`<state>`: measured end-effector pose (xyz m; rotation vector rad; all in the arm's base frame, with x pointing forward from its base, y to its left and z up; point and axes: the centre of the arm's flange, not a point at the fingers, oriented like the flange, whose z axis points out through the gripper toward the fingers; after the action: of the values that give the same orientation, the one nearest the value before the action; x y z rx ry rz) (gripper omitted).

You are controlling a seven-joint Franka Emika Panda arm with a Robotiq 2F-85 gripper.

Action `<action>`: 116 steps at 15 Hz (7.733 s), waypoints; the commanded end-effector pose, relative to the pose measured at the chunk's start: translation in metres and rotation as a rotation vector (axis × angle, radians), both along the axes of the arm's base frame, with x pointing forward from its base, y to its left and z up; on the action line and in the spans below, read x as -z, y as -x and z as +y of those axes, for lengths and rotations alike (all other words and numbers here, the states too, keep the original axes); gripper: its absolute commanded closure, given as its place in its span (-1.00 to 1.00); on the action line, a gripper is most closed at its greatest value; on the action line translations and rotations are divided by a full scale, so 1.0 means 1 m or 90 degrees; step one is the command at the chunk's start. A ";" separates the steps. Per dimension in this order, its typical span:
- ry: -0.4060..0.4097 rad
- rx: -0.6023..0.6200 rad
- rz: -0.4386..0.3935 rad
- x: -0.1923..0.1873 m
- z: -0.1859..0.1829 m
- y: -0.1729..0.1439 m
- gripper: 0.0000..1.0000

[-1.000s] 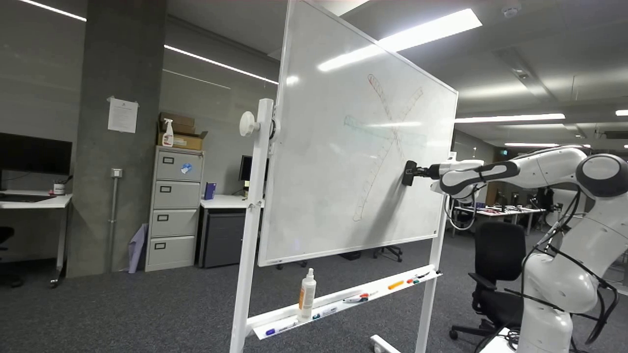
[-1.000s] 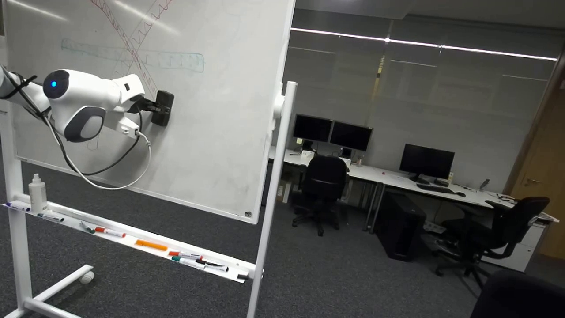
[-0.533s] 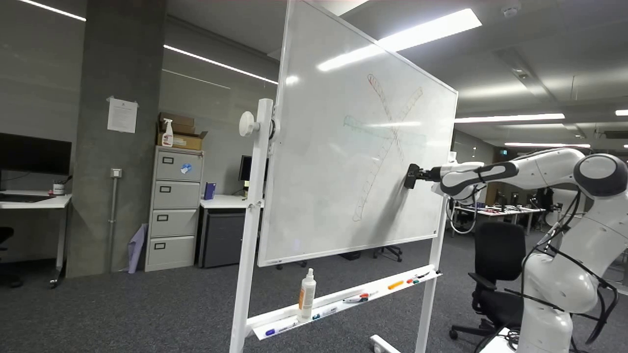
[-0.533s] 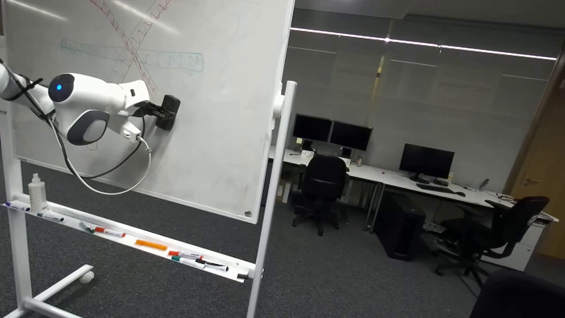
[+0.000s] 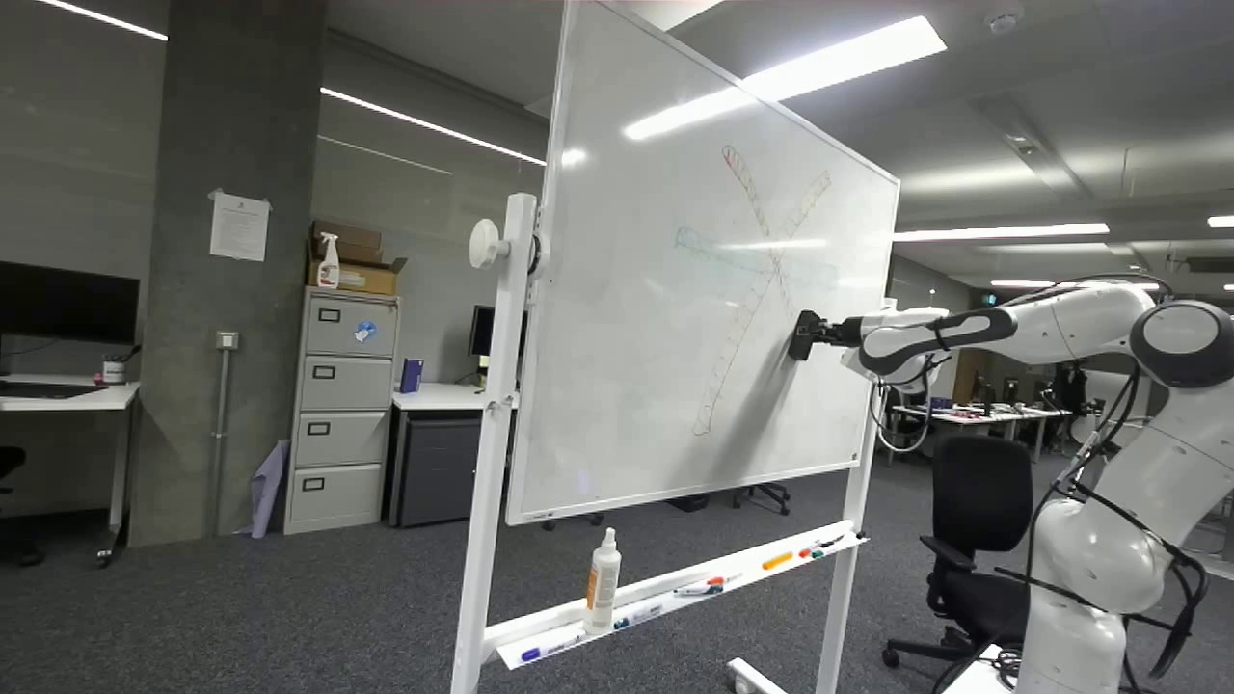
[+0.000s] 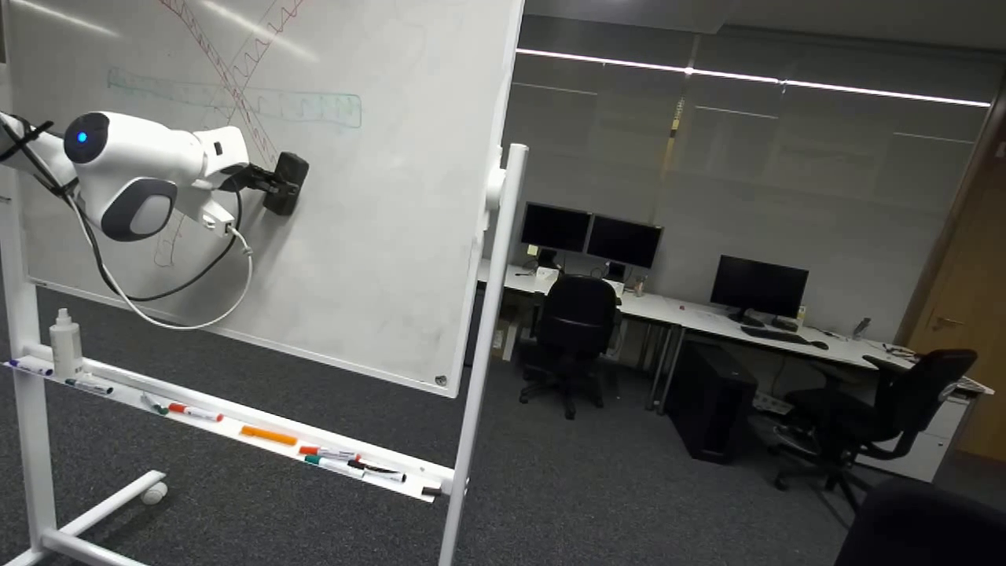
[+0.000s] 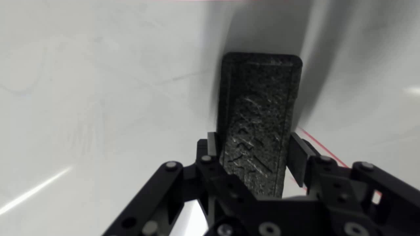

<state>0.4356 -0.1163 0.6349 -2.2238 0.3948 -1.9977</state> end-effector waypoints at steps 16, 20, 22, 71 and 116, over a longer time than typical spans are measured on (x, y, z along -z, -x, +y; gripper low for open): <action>0.034 0.016 -0.051 -0.054 0.068 -0.011 0.40; 0.021 0.044 -0.020 -0.020 0.037 -0.029 0.40; 0.013 0.059 -0.004 -0.007 0.021 -0.034 0.40; 0.037 0.077 -0.162 -0.118 0.087 -0.028 0.40; -0.129 0.199 -0.083 -0.021 -0.004 -0.028 0.40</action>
<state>0.4445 -0.0989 0.6745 -2.0289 0.9180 -2.1237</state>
